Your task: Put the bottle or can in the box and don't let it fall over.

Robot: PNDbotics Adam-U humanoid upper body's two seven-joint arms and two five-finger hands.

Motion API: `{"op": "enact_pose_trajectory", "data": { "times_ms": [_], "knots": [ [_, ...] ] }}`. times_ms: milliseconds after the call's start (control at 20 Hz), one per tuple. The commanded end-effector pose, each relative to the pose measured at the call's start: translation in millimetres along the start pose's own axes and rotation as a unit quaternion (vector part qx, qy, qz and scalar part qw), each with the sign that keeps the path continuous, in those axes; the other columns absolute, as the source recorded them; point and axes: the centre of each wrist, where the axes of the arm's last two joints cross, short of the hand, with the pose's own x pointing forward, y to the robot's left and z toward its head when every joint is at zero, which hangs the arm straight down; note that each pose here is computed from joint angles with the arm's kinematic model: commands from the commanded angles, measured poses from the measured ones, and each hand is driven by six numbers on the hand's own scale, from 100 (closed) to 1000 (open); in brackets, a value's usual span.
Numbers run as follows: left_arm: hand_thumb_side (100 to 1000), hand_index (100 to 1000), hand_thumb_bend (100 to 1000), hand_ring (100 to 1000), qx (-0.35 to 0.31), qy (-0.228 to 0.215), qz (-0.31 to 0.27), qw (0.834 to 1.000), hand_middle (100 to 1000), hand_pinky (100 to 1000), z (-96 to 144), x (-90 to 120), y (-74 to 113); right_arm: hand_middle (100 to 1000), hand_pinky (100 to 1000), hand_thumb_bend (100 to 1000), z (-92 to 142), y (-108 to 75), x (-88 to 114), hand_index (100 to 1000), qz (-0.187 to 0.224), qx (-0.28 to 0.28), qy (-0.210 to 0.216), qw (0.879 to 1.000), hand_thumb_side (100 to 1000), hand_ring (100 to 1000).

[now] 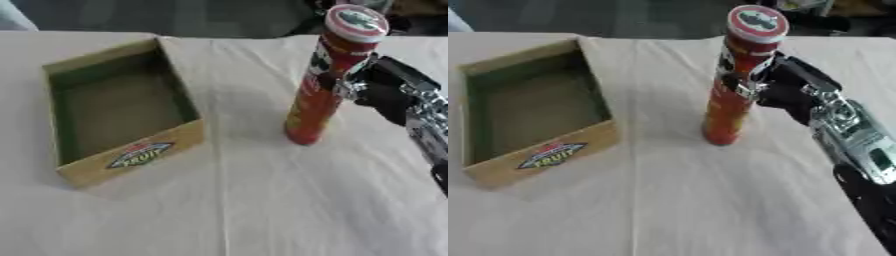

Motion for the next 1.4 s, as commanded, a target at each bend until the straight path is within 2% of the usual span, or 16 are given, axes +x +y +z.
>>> {"op": "enact_pose_trajectory", "data": {
  "times_ms": [50,100,350,850,1050,1400],
  "knots": [
    [373,774,476,985,-0.006,-0.019,-0.004,1.000,839,658,-3.5,10.0,0.2,951,1000,336,-1.5,-7.2,9.1,1000,0.014,-0.002,-0.007,1.000,377,1000],
    [372,774,475,985,-0.007,-0.019,-0.004,1.000,839,658,-3.5,10.0,0.1,951,1000,337,-2.2,-7.2,8.8,1000,0.013,-0.001,-0.007,1.000,398,1000],
    [371,775,476,985,-0.007,-0.019,-0.004,1.000,839,658,-3.6,10.0,0.1,964,1000,333,-4.4,-7.6,7.6,1000,0.014,0.002,-0.004,1.000,370,1000],
    [371,775,477,985,-0.008,-0.019,-0.005,1.000,839,659,-3.6,10.0,0.1,957,1000,337,-6.7,-6.0,6.8,1000,0.009,0.007,-0.008,1.000,379,973],
    [372,775,479,985,-0.008,-0.019,-0.005,1.000,839,660,-3.6,10.0,0.2,920,1000,344,-7.3,-5.0,6.2,1000,0.002,0.003,-0.010,1.000,375,932],
    [370,773,480,985,-0.008,-0.019,-0.005,1.000,839,660,-3.4,10.0,0.4,849,996,362,-7.4,-2.0,3.2,980,-0.029,-0.014,-0.016,0.999,301,876]
  ]
}}
